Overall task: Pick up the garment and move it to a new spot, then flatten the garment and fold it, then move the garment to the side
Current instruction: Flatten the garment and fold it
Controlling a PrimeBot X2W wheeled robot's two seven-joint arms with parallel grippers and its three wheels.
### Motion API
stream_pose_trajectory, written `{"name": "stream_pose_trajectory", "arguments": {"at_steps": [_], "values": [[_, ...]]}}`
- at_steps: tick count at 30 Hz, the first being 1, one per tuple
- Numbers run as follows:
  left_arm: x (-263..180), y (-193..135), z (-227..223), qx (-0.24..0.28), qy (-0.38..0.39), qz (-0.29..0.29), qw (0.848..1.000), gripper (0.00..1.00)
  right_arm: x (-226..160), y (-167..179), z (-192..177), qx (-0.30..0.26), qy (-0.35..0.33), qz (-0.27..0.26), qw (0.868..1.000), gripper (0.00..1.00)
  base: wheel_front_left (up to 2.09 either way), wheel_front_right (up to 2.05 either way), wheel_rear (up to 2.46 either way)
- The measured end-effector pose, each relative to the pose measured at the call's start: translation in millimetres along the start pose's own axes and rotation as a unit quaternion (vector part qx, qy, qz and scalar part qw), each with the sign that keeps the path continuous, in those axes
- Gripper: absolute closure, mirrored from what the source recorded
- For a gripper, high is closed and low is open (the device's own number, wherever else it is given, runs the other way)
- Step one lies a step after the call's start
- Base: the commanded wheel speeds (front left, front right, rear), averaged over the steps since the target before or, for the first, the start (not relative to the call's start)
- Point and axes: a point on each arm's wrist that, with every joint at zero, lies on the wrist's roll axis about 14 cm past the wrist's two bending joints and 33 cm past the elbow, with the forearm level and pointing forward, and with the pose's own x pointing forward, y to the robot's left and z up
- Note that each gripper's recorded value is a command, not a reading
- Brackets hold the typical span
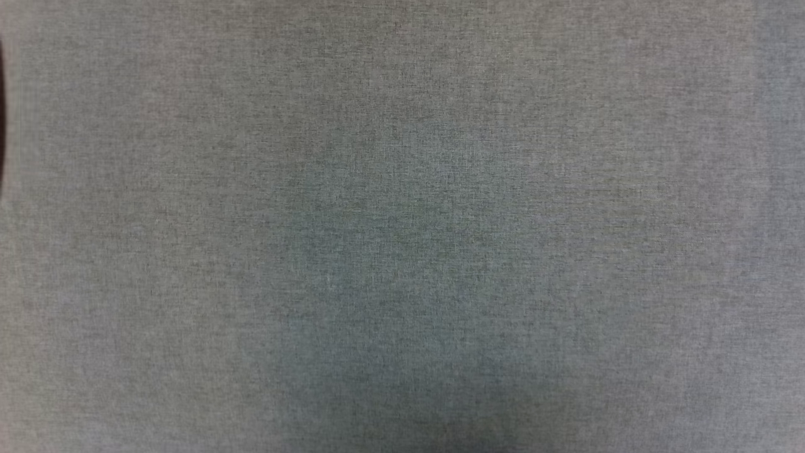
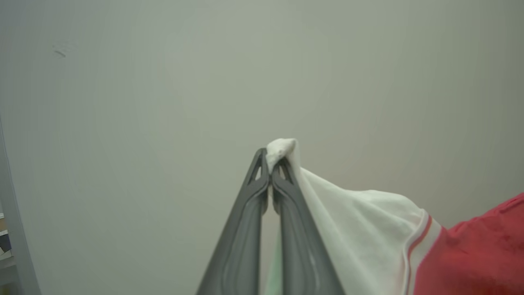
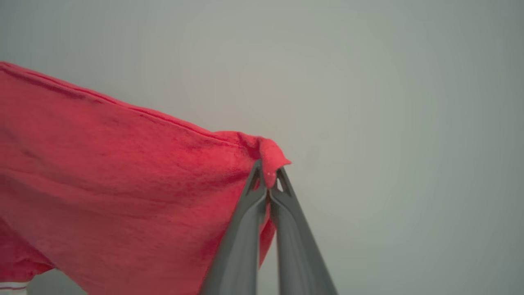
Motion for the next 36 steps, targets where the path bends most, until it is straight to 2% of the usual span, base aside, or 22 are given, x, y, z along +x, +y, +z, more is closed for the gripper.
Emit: {"name": "stream_pose_trajectory", "arguments": {"at_steps": [6,12,24,36], "values": [[-39.0,-8.4,-55.5,-0.030,0.068,0.005,0.997,1.00,-14.5,25.8,-54.8,0.013,0.052,0.030,0.998,1.00,0.00,0.00,0.00],[-92.0,-20.8,-86.2,-0.054,0.130,0.005,0.990,1.00,-45.4,45.9,-94.3,0.038,0.096,0.052,0.993,1.00,0.00,0.00,0.00],[-199.7,-41.0,-73.8,-0.108,0.191,0.036,0.975,1.00,-136.0,77.7,-139.7,0.064,0.179,0.095,0.977,1.00,0.00,0.00,0.00],[-331.8,-75.2,-47.2,-0.140,0.301,0.052,0.942,1.00,-247.9,104.9,-155.6,0.114,0.248,0.111,0.955,1.00,0.00,0.00,0.00]]}}
